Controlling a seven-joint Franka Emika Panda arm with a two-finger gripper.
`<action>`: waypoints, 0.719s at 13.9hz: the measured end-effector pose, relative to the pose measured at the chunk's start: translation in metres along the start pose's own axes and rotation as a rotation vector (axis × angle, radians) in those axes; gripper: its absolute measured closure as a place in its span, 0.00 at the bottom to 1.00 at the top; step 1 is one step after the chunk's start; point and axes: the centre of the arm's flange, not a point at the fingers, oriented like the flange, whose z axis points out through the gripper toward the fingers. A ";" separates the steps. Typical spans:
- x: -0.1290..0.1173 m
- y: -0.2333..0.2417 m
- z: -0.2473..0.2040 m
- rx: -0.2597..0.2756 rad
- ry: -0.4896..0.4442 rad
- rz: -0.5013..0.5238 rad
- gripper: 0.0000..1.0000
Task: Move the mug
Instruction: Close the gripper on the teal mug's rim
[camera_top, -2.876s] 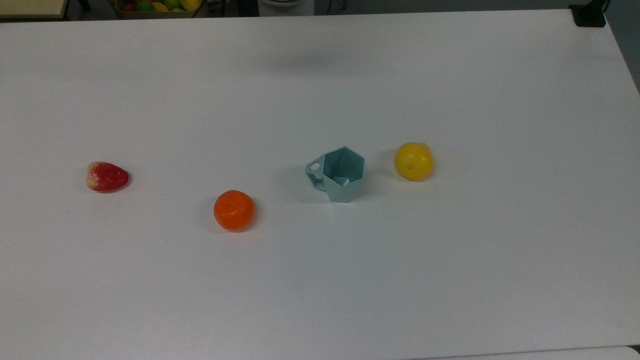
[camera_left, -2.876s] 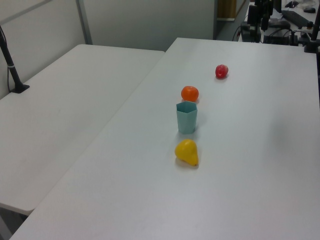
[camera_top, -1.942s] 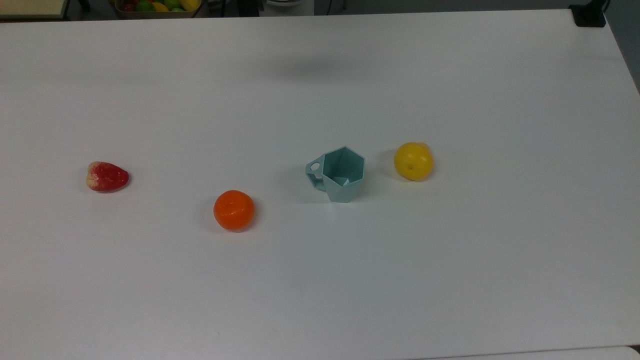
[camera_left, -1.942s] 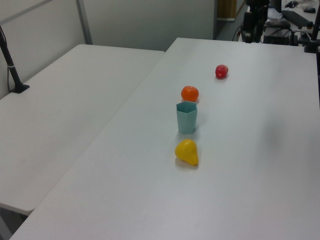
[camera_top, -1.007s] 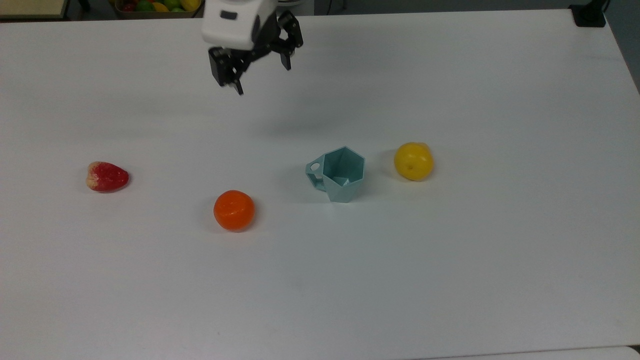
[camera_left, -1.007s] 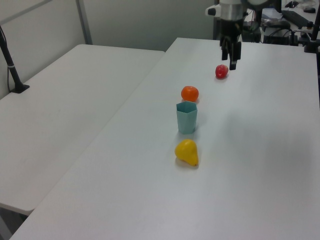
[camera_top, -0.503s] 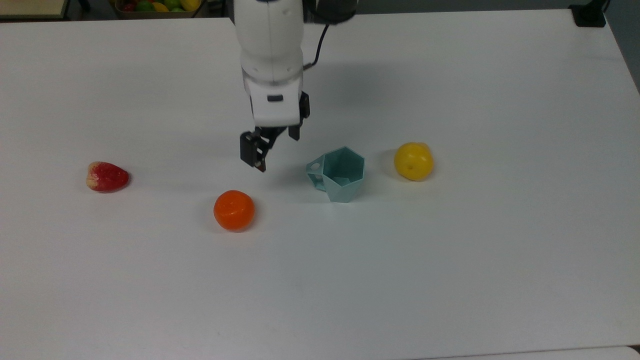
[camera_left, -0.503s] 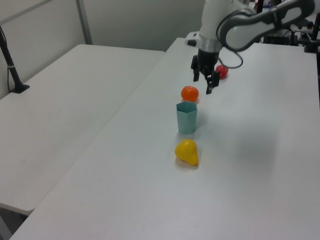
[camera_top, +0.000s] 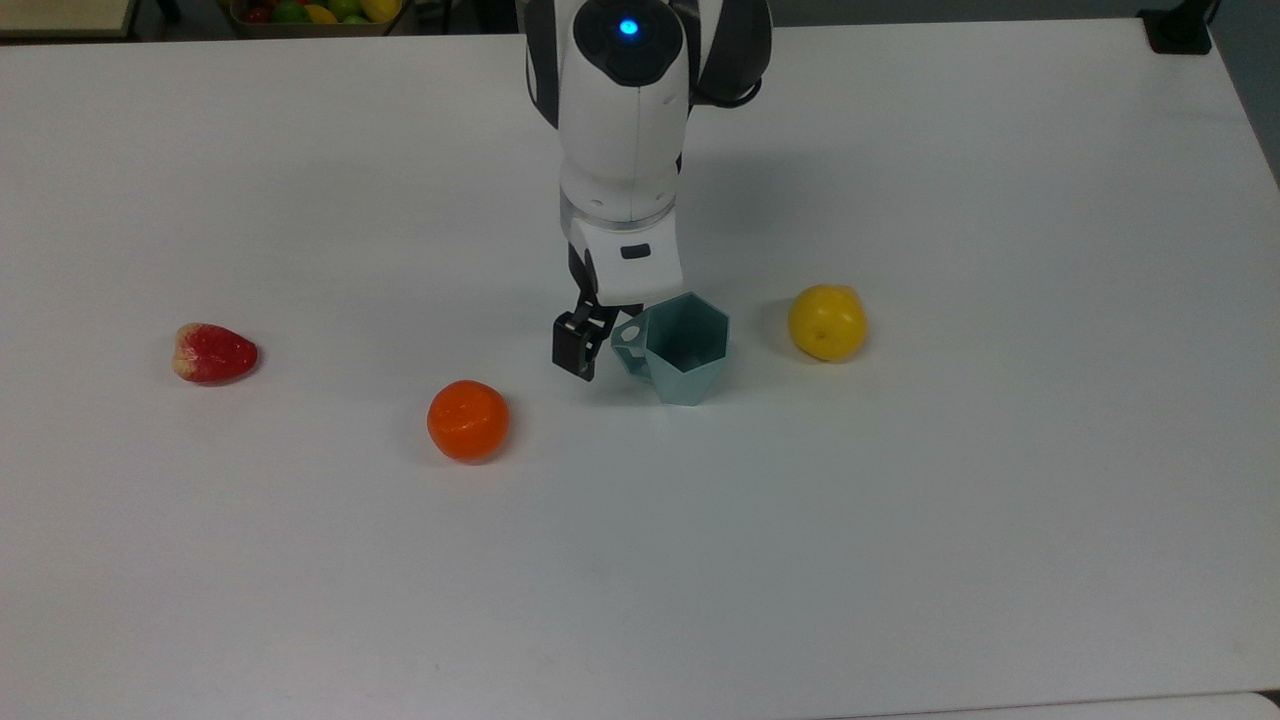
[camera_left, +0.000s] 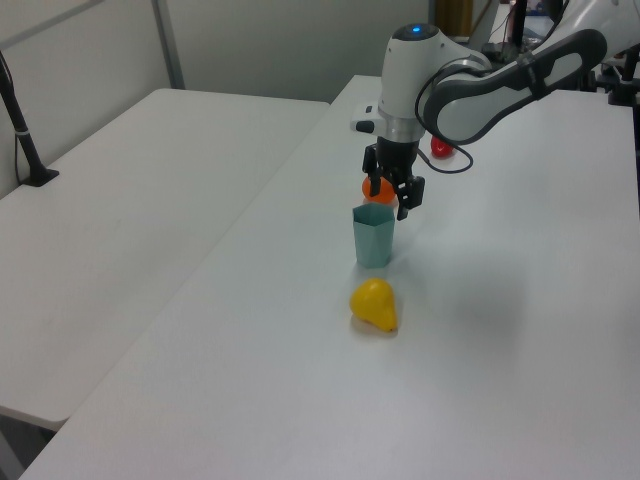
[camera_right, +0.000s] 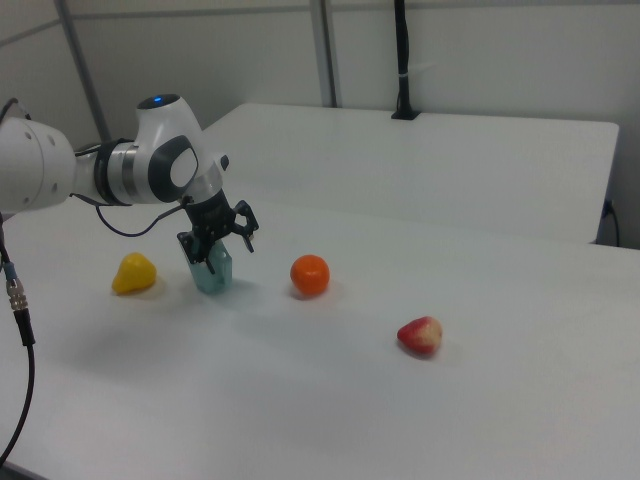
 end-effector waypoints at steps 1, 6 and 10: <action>0.004 -0.002 -0.001 -0.002 0.003 -0.007 0.11; 0.005 -0.004 0.002 0.002 0.000 -0.042 0.50; 0.006 -0.004 0.004 0.004 -0.001 -0.044 0.67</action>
